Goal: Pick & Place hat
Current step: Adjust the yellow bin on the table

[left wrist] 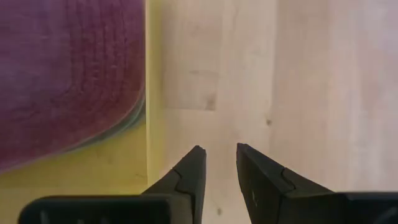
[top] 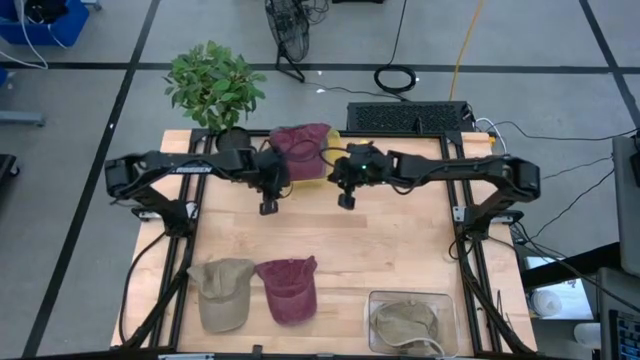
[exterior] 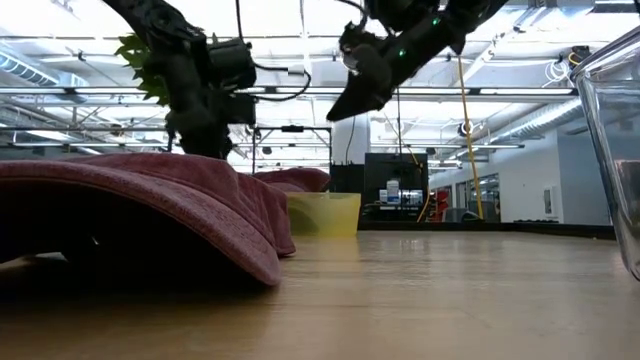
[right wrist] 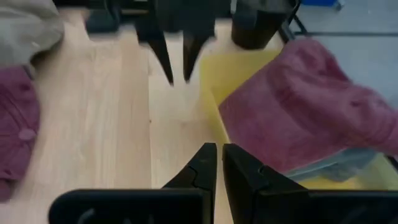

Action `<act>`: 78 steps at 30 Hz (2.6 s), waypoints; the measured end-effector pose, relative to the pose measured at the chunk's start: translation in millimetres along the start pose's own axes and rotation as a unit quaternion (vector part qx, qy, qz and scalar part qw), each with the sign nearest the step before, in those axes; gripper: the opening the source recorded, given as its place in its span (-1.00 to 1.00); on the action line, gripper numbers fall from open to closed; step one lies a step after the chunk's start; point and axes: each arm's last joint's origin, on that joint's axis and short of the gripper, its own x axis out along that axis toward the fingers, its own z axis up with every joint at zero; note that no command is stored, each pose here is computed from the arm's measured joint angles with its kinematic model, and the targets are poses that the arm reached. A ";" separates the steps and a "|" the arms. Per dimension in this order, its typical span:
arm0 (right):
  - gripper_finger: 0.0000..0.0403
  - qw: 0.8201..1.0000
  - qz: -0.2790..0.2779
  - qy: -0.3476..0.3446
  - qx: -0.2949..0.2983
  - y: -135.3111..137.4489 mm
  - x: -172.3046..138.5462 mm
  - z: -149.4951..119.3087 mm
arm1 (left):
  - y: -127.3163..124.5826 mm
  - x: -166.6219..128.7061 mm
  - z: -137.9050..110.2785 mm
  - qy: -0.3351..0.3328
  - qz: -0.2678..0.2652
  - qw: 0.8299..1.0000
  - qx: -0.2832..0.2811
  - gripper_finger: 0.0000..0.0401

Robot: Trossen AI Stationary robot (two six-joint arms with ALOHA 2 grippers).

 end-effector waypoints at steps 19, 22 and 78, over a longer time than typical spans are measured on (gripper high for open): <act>-0.91 1.000 0.012 0.014 -0.005 7.8 -7.6 -2.0 | 33.6 10.1 -9.3 0.031 0.088 0.995 -0.042 -0.54; -0.91 0.999 0.033 0.009 -0.009 16.0 -2.9 -13.2 | 33.2 10.0 -9.2 0.031 0.087 0.995 -0.042 -0.54; -0.46 0.985 -0.107 -0.027 0.132 -25.9 77.4 -95.7 | -23.1 -72.4 14.0 -0.137 0.043 0.989 0.031 -0.54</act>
